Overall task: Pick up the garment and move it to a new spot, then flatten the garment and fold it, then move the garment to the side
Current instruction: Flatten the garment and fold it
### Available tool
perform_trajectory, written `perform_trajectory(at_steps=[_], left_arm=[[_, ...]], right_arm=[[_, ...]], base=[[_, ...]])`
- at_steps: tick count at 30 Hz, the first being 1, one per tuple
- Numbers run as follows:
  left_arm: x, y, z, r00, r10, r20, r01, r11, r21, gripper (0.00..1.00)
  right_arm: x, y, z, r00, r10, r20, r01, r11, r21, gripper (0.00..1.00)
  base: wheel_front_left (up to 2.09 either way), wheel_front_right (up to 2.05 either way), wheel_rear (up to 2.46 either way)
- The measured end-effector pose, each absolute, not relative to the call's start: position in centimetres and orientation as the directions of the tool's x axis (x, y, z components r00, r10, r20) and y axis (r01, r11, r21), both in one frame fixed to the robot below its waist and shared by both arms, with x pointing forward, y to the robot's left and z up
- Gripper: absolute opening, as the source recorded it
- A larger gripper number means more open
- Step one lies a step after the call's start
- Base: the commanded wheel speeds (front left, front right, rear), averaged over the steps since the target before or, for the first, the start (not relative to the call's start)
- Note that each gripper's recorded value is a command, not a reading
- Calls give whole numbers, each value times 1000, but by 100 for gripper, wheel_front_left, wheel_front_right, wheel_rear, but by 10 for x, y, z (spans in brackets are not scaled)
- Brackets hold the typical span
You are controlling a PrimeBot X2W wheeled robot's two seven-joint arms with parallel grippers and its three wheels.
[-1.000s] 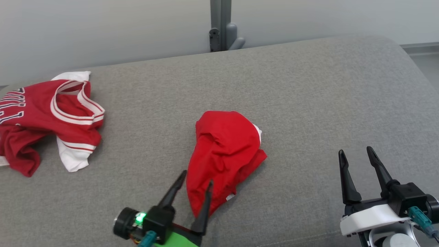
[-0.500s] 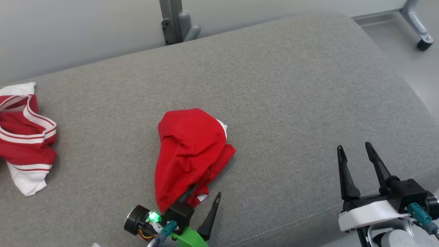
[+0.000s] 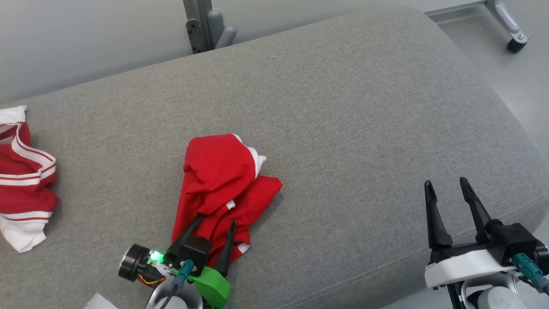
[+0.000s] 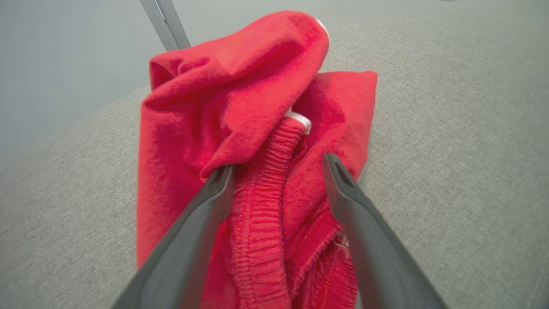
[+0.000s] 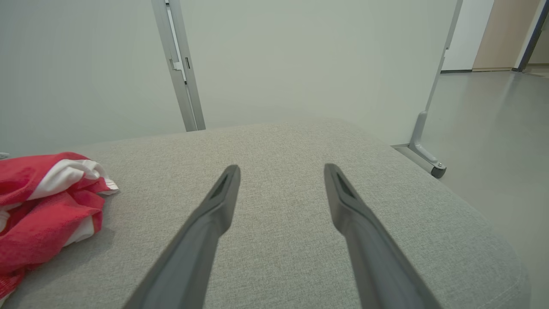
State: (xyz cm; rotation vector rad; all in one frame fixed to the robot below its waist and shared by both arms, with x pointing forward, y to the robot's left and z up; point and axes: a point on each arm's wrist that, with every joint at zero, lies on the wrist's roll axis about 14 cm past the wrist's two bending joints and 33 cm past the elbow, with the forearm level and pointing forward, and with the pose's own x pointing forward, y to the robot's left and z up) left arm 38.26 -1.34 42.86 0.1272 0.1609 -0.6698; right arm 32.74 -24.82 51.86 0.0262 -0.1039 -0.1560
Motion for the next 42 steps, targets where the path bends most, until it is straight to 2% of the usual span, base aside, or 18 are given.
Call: perform_trajectory(at_steps=[8, 9, 10, 11, 18, 24, 28, 33, 42], left_arm=[[391, 7, 424, 812, -547, -203, 573, 814, 101, 99], [393, 11, 422, 819, -534, -210, 561, 823, 93, 40], [395, 13, 422, 824, -526, -212, 552, 829, 90, 13], [396, 16, 421, 829, -516, -216, 543, 835, 89, 0], [408, 23, 428, 849, -493, -191, 512, 856, 68, 0], [423, 5, 487, 834, -552, -17, 552, 833, 30, 0], [428, -15, 536, 806, -585, 92, 590, 806, -46, 0], [422, -51, 599, 729, -647, 224, 681, 719, -141, 0], [391, -113, 682, 521, -757, 395, 851, 498, -168, 0]], right_arm=[[329, -248, 519, 982, -155, 103, 152, 988, 43, 100], [329, -247, 519, 983, -154, 102, 150, 988, 43, 100], [329, -247, 518, 983, -153, 102, 149, 988, 44, 100], [330, -246, 518, 983, -152, 102, 148, 988, 44, 100], [331, -245, 519, 983, -148, 104, 143, 988, 53, 100], [331, -246, 520, 983, -151, 109, 145, 988, 54, 100], [329, -244, 521, 983, -147, 114, 141, 988, 62, 100], [326, -241, 523, 983, -139, 121, 132, 989, 70, 100], [312, -253, 527, 974, -185, 133, 177, 982, 72, 100]], base=[[0, 0, 0], [0, 0, 0], [0, 0, 0], [0, 0, 0], [0, 0, 0], [0, 0, 0], [0, 0, 0], [0, 0, 0], [0, 0, 0]])
